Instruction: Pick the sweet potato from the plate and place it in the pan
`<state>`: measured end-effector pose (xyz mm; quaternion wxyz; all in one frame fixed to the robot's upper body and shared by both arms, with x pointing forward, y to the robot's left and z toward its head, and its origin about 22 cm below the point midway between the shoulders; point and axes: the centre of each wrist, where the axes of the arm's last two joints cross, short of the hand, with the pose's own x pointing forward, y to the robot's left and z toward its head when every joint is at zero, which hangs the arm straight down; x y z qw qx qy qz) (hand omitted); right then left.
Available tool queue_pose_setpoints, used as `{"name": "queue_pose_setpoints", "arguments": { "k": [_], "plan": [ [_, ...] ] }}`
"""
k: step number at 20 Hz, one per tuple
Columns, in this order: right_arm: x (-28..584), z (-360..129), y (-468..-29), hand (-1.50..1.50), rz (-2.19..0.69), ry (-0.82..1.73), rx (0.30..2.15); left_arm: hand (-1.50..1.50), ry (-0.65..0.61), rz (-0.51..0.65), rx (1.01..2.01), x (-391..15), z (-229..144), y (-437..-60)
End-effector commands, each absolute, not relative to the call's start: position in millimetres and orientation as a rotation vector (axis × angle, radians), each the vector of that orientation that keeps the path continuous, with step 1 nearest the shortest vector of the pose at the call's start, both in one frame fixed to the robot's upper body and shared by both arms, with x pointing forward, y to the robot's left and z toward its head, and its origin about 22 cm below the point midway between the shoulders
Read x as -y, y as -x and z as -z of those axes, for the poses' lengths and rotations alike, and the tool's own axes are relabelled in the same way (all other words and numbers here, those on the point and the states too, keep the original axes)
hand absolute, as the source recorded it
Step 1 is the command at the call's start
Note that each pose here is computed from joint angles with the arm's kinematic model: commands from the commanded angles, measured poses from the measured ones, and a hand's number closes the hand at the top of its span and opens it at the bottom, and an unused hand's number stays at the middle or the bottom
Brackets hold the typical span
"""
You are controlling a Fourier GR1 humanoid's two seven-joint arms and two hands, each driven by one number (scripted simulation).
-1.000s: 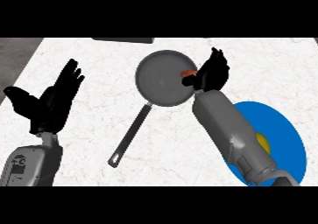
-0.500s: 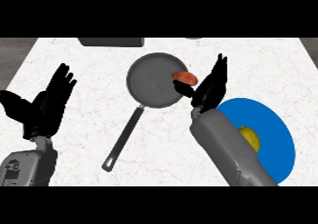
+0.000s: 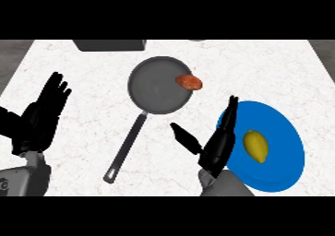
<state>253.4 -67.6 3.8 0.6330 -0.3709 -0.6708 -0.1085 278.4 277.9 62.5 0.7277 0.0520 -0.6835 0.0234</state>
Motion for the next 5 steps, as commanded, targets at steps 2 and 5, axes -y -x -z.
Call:
{"name": "queue_pose_setpoints", "arguments": {
  "k": [2,5],
  "plan": [
    [72,-5,-206,-1.5,0.337,0.844,1.558,0.0,-0.129,-0.052,1.531,-275,-40,-270],
    [65,-3,-196,-1.5,0.313,0.859,1.552,0.0,-0.106,-0.047,1.518,-273,-59,-286]
  ]
}}
